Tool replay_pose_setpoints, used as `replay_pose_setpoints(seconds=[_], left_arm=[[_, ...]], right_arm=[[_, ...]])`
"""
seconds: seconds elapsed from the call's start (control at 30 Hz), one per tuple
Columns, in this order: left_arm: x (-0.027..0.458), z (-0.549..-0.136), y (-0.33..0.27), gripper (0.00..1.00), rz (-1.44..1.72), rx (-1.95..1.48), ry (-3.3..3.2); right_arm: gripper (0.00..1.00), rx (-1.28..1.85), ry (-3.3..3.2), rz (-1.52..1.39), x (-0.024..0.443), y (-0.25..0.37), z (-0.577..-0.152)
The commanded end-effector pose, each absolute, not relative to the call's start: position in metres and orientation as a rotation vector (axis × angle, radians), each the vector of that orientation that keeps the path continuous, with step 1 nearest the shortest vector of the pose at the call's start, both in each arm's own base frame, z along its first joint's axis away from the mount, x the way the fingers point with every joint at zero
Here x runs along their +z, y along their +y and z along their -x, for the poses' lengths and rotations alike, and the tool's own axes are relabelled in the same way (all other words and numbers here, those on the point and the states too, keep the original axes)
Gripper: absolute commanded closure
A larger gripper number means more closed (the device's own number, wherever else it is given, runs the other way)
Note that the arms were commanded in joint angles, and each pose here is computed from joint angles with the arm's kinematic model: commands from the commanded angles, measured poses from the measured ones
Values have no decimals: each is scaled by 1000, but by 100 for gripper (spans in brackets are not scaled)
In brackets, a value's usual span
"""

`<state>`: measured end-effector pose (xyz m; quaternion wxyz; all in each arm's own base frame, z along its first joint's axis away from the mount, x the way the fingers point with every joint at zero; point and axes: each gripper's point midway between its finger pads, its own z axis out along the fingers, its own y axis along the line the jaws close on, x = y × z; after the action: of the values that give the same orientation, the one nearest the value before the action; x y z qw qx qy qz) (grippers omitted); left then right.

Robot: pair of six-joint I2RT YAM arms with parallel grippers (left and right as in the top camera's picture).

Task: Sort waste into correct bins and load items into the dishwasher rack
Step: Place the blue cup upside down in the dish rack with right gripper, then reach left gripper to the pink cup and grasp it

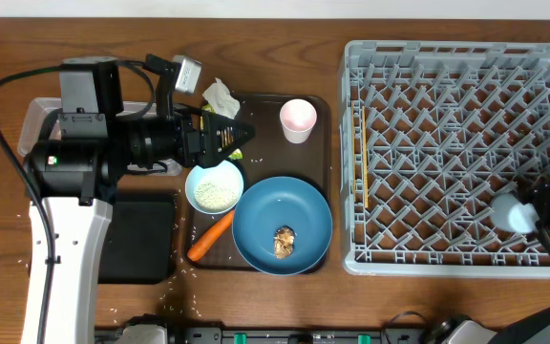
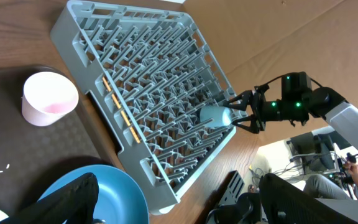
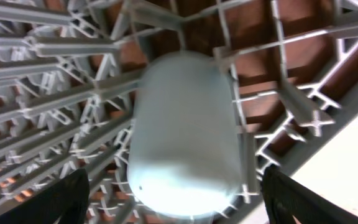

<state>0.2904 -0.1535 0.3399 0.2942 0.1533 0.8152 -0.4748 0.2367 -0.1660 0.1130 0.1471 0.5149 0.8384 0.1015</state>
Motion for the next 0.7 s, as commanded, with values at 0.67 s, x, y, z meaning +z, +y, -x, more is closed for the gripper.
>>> replay_pose_setpoints(seconds=[0.67], left_arm=[[172,-399,-199,22,-505,-402,2493]], right_arm=[[10,580,2311,-654,265,-47,-270]])
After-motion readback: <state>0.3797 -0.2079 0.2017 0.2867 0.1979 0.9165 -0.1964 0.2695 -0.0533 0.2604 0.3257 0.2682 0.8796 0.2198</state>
